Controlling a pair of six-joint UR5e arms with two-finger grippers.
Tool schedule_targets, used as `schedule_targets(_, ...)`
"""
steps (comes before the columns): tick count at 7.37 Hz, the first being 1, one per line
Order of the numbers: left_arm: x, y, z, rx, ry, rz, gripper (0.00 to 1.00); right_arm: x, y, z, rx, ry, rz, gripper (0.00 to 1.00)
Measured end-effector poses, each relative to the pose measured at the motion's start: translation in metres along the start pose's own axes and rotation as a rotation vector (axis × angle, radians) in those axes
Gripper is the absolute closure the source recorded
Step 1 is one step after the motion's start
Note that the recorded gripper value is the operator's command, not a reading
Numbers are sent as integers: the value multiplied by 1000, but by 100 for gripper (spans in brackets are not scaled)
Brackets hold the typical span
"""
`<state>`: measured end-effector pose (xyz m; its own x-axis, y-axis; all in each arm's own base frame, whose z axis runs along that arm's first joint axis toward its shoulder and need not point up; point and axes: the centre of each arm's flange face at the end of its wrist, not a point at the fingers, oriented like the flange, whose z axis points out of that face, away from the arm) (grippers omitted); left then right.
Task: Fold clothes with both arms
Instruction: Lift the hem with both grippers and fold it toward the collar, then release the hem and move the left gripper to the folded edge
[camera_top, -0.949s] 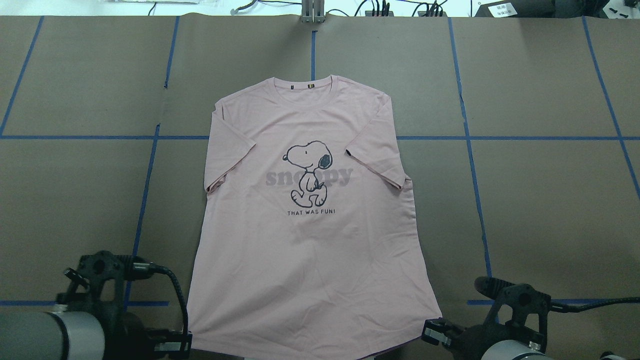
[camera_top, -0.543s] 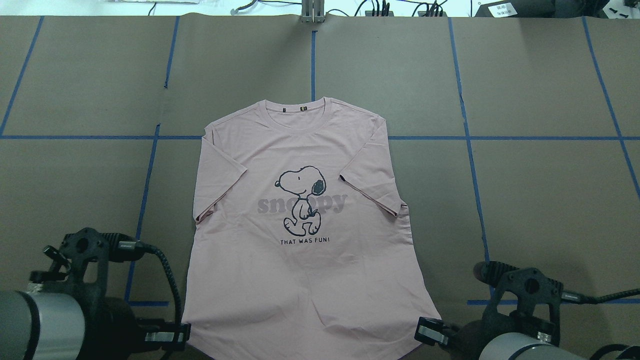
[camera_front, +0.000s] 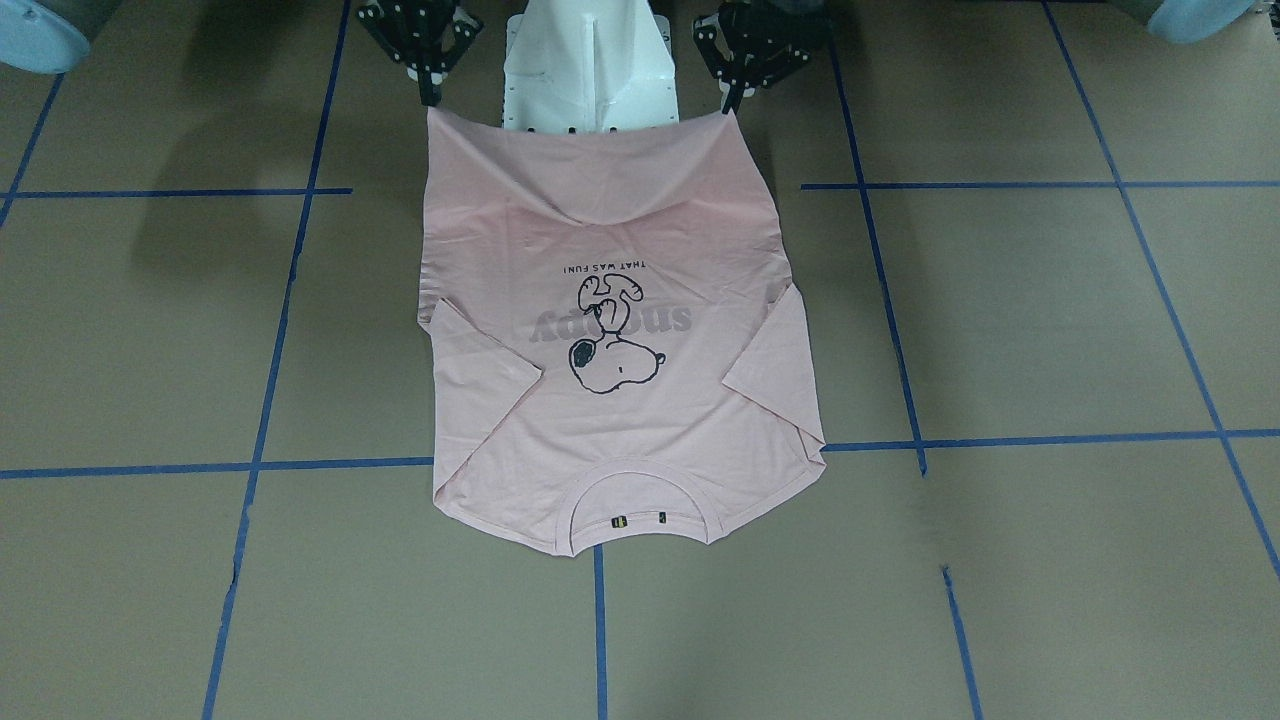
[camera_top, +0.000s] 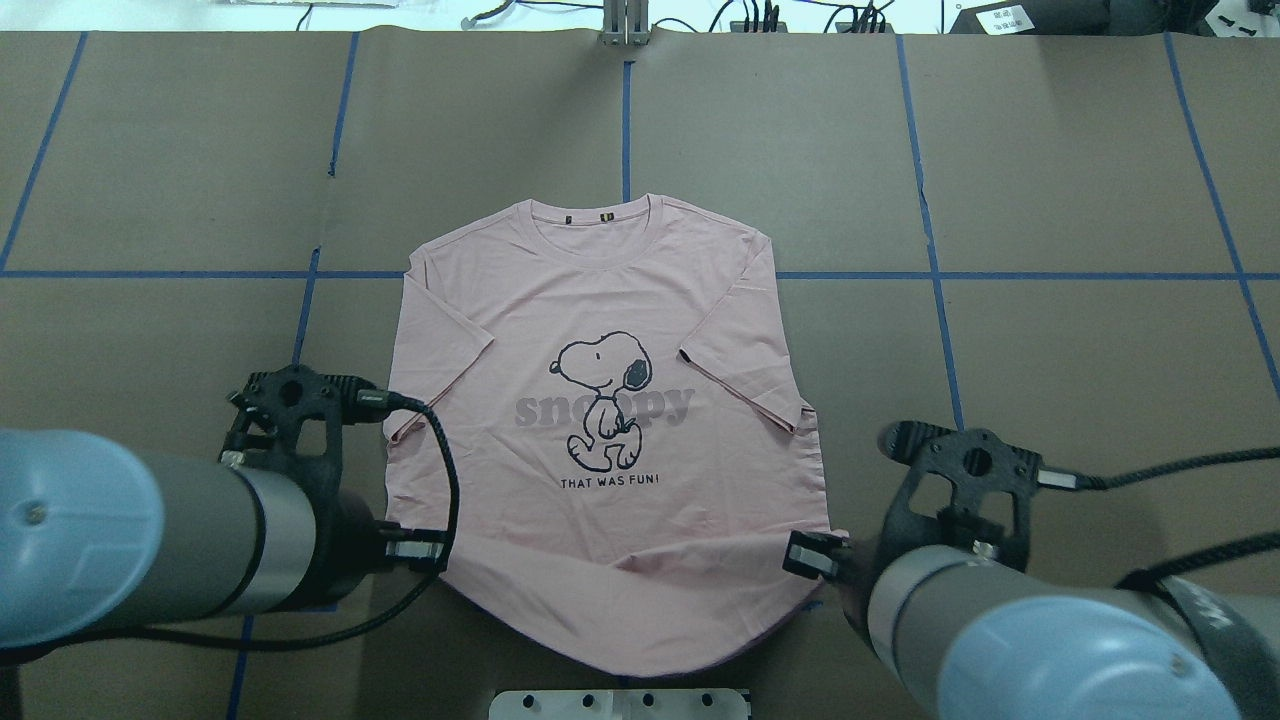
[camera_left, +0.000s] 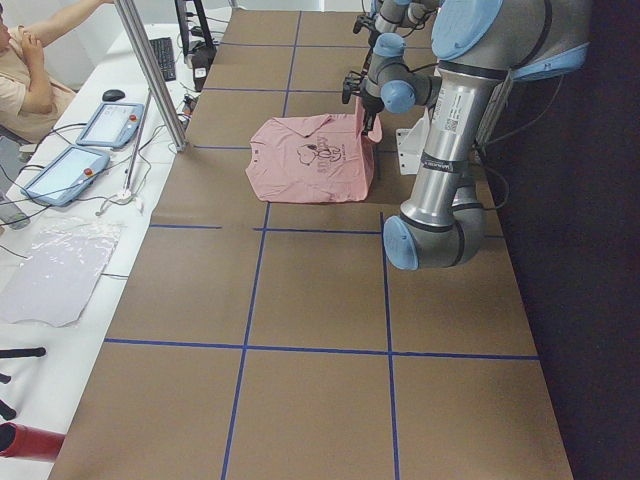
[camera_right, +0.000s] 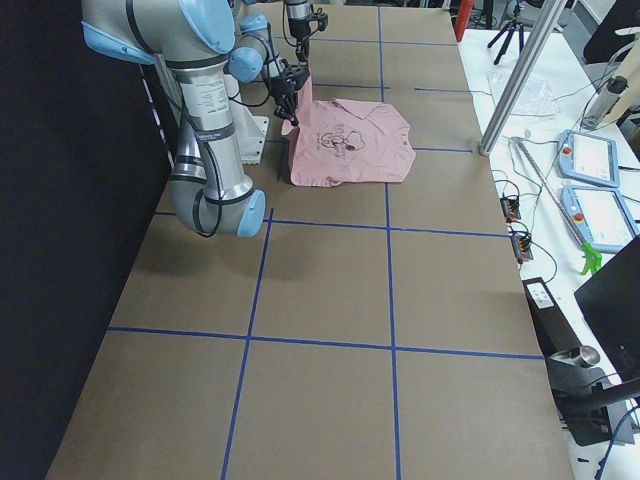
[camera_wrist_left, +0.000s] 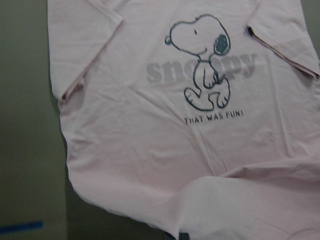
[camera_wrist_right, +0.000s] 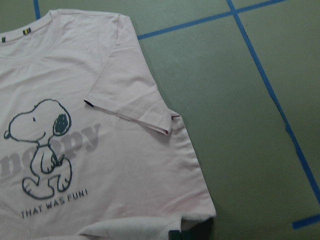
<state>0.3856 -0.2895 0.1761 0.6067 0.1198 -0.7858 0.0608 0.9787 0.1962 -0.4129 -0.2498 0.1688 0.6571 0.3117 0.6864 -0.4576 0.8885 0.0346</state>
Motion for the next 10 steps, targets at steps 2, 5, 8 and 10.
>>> schedule_targets(2, -31, -60, 9, 81, -67, 50, 100, -23, -45, 56, 55, 11, 33, 100)
schedule_targets(5, -55, -125, 20, 152, -120, 66, 100, -29, -110, 94, 132, 16, 32, 100)
schedule_targets(8, -86, -188, 85, 206, -136, 56, 100, -41, -160, 148, 180, 57, 45, 100)
schedule_targets(10, -128, -238, 147, 227, -178, 73, 1, -55, -194, 229, 200, 68, 55, 1)
